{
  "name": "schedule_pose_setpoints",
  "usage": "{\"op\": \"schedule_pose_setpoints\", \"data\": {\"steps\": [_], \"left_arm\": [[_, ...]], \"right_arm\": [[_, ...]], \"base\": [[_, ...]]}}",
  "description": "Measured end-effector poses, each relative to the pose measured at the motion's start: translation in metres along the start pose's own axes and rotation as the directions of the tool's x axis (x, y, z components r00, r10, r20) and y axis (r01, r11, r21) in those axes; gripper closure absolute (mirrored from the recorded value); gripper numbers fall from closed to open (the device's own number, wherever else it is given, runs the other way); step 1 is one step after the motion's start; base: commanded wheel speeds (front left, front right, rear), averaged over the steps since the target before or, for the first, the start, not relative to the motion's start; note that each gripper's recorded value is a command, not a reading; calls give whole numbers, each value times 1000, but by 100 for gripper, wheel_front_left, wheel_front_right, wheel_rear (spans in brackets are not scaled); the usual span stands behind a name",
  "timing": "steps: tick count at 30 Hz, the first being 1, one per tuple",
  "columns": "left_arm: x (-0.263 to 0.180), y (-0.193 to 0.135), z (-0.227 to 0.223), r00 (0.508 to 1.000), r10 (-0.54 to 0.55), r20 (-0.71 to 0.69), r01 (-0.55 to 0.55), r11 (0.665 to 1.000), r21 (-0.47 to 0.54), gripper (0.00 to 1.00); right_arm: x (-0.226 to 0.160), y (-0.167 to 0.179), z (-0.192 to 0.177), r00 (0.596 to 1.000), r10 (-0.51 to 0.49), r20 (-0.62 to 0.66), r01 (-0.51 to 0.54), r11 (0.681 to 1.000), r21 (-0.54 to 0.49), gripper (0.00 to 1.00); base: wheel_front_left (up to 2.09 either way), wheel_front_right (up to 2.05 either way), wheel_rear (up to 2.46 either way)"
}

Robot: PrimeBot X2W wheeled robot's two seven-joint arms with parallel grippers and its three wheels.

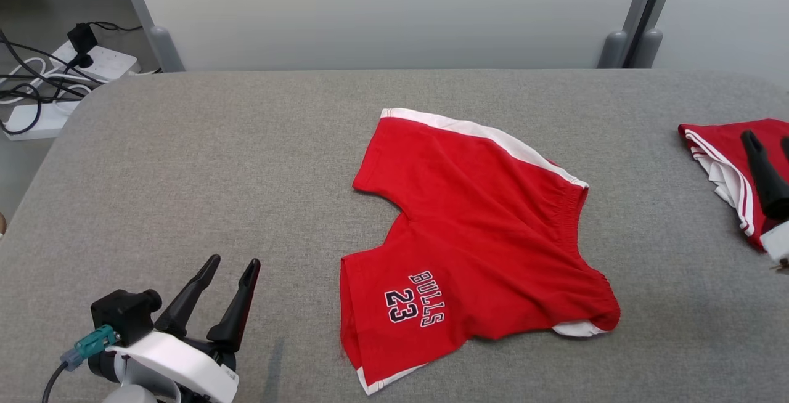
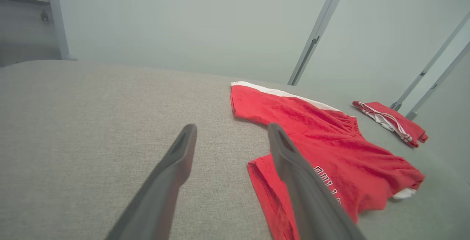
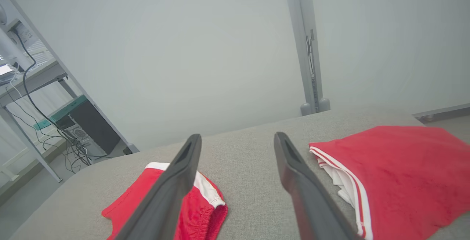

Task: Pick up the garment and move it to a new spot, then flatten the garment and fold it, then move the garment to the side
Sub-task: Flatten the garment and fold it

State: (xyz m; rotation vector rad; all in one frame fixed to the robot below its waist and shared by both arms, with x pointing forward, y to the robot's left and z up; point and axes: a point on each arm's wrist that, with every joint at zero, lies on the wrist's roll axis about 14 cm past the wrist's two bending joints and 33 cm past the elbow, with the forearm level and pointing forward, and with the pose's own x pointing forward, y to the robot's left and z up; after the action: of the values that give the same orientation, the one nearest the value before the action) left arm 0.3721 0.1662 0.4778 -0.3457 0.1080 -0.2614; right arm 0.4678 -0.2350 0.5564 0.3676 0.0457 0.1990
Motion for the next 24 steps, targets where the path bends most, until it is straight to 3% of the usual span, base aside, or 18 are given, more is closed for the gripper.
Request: {"op": "schedule_pose_setpoints", "data": {"steps": [15, 24], "left_arm": [[-18, 7, 16, 989, 90, 116, -96, 994, 55, 0], [-31, 15, 16, 975, 165, 152, -177, 981, 76, 0]], "right_arm": [[-53, 17, -29, 993, -19, 115, 38, 987, -158, 0], [-73, 31, -45, 991, -24, 128, 49, 980, -195, 0]], "base": [[0, 0, 0], [0, 0, 0]]}}
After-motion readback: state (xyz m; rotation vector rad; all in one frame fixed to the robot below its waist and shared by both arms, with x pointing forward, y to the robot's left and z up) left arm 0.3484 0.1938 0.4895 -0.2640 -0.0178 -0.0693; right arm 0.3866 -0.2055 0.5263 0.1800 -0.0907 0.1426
